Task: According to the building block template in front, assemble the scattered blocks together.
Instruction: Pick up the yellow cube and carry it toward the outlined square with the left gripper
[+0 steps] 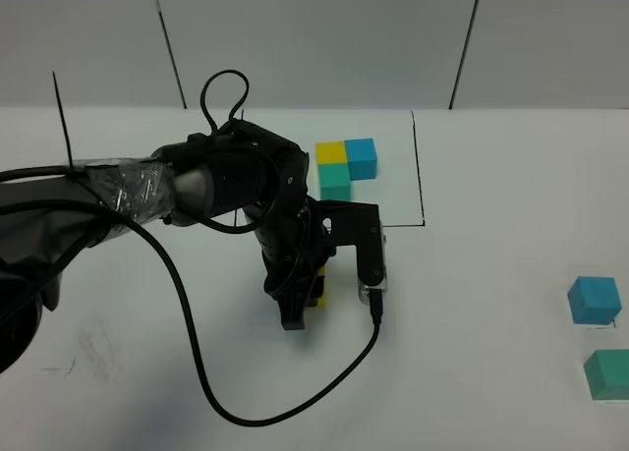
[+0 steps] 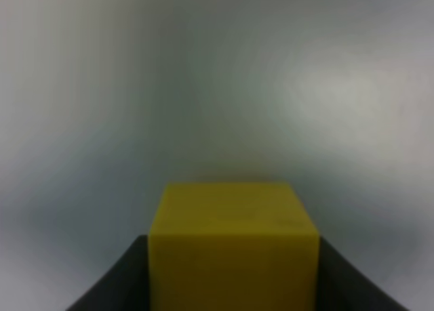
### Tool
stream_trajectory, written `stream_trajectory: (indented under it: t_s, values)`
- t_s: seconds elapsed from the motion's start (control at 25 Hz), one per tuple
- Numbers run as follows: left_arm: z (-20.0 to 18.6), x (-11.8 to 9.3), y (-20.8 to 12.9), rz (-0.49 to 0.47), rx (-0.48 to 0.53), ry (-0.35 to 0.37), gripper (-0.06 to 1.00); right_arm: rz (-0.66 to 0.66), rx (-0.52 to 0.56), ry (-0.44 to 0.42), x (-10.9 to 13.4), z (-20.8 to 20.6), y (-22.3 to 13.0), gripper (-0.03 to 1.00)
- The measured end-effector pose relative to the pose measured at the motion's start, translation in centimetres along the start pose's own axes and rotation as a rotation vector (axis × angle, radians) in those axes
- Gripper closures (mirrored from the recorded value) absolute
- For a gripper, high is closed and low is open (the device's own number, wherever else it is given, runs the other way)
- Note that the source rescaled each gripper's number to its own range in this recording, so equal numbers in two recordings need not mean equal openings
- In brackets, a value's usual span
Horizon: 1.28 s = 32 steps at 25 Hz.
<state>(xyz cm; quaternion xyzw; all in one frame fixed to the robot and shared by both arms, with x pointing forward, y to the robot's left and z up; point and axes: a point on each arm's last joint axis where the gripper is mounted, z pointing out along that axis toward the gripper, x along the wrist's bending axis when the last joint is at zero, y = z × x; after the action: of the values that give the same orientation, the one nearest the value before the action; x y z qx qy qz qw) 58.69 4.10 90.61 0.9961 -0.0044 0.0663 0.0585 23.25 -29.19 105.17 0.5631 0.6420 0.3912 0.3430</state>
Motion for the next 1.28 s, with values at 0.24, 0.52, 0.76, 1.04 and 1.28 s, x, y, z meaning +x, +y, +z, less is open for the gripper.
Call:
stream_trajectory:
  t_s: [0.24, 0.52, 0.76, 1.04, 1.28]
  values:
    - [0.71, 0.14, 0.1, 0.009, -0.01, 0.012, 0.94, 0.0, 0.0, 0.0, 0.0, 0.0, 0.0, 0.24]
    - [0.92, 0.09, 0.49, 0.042, -0.055, 0.003, 0.94, 0.0, 0.0, 0.0, 0.0, 0.0, 0.0, 0.24]
    - [0.95, 0.04, 0.66, 0.039, -0.074, -0.002, 0.94, 0.0, 0.0, 0.0, 0.0, 0.0, 0.0, 0.24]
    - [0.95, 0.03, 0.68, 0.038, -0.077, -0.003, 0.94, 0.0, 0.0, 0.0, 0.0, 0.0, 0.0, 0.24]
    - [1.08, 0.0, 0.66, 0.037, -0.074, -0.006, 0.64, 0.0, 0.0, 0.0, 0.0, 0.0, 0.0, 0.24]
